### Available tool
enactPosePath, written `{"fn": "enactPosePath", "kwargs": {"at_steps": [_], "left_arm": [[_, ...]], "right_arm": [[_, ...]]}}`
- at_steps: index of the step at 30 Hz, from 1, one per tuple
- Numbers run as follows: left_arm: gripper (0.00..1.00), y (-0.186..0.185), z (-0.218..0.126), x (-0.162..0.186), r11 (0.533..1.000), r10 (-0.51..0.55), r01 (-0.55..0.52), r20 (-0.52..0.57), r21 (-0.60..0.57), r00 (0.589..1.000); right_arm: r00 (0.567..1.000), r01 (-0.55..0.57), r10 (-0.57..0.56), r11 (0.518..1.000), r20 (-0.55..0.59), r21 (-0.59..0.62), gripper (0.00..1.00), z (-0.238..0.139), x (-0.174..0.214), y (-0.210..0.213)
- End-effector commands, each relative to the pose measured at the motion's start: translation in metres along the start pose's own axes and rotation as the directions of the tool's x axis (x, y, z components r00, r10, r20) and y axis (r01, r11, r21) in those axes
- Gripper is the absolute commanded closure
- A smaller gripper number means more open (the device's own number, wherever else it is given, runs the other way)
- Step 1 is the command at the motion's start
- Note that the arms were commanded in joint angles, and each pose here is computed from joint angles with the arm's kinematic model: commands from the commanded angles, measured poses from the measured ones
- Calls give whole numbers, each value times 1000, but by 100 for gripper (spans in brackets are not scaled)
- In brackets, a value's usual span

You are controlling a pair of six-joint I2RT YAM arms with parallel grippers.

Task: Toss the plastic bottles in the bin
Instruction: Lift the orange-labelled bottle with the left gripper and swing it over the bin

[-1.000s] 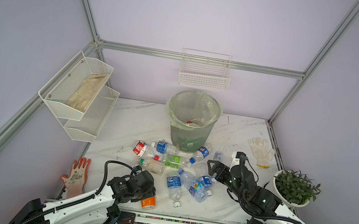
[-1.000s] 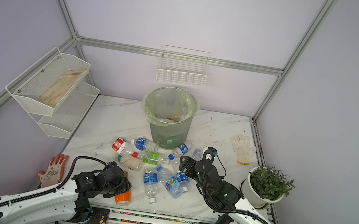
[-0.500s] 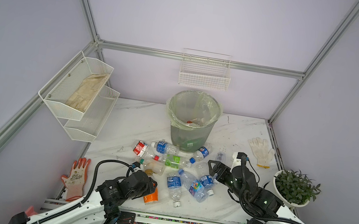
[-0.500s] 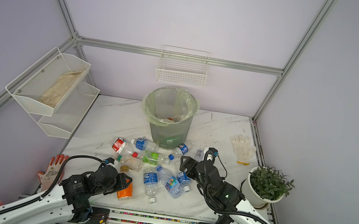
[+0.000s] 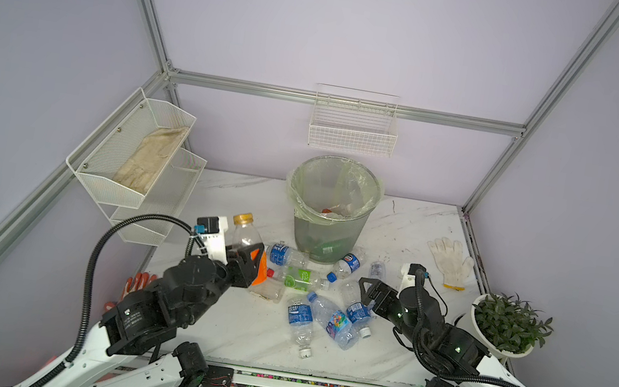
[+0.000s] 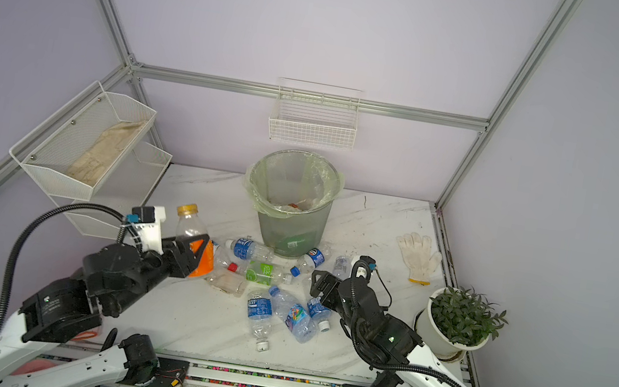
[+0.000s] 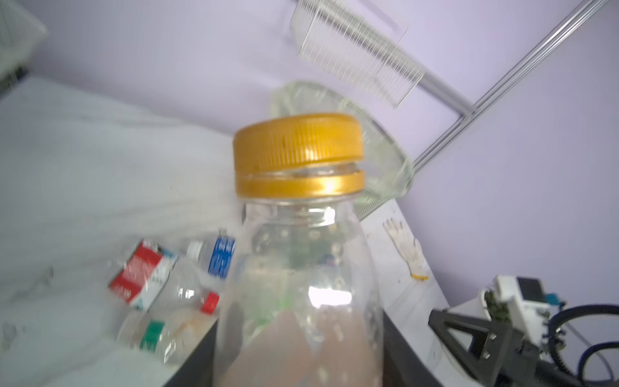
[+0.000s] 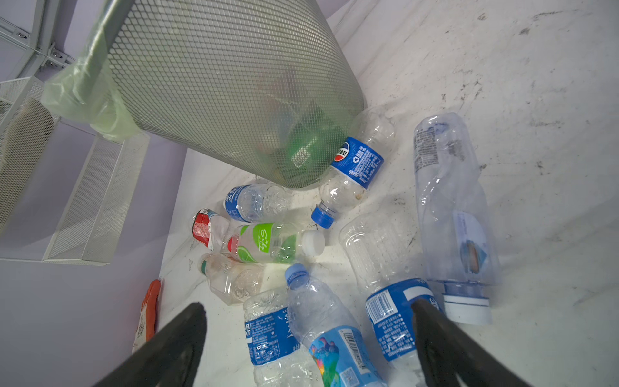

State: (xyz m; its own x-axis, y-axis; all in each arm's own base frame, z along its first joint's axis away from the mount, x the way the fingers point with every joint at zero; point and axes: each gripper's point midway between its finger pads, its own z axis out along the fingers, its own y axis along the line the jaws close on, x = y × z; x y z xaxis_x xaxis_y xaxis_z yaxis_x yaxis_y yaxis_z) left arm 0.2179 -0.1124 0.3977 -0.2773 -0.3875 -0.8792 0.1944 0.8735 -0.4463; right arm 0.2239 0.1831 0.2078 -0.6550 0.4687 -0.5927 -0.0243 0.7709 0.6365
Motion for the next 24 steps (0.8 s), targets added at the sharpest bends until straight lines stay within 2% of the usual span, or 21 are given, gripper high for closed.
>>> {"fn": "enactPosePath", "kwargs": {"at_steps": [1, 5, 10, 16, 24], "left_arm": [[87, -28, -24, -90, 986, 160, -165, 207, 4, 965], [85, -67, -45, -141, 971, 127, -189, 354, 146, 927], [84, -85, -76, -193, 960, 64, -196, 522, 201, 851], [84, -93, -96, -221, 953, 20, -201, 613, 228, 790], [84, -103, -101, -233, 943, -7, -214, 659, 255, 752]], "right_arm": [[1000, -21, 21, 1000, 22, 12, 3, -7, -5, -4], [999, -23, 22, 999, 31, 25, 3, -13, -8, -8], [999, -33, 32, 999, 41, 27, 3, -25, -14, -8], [998, -33, 31, 999, 53, 35, 3, -29, -16, -12], [999, -33, 32, 999, 42, 33, 3, -25, -11, -13]]}}
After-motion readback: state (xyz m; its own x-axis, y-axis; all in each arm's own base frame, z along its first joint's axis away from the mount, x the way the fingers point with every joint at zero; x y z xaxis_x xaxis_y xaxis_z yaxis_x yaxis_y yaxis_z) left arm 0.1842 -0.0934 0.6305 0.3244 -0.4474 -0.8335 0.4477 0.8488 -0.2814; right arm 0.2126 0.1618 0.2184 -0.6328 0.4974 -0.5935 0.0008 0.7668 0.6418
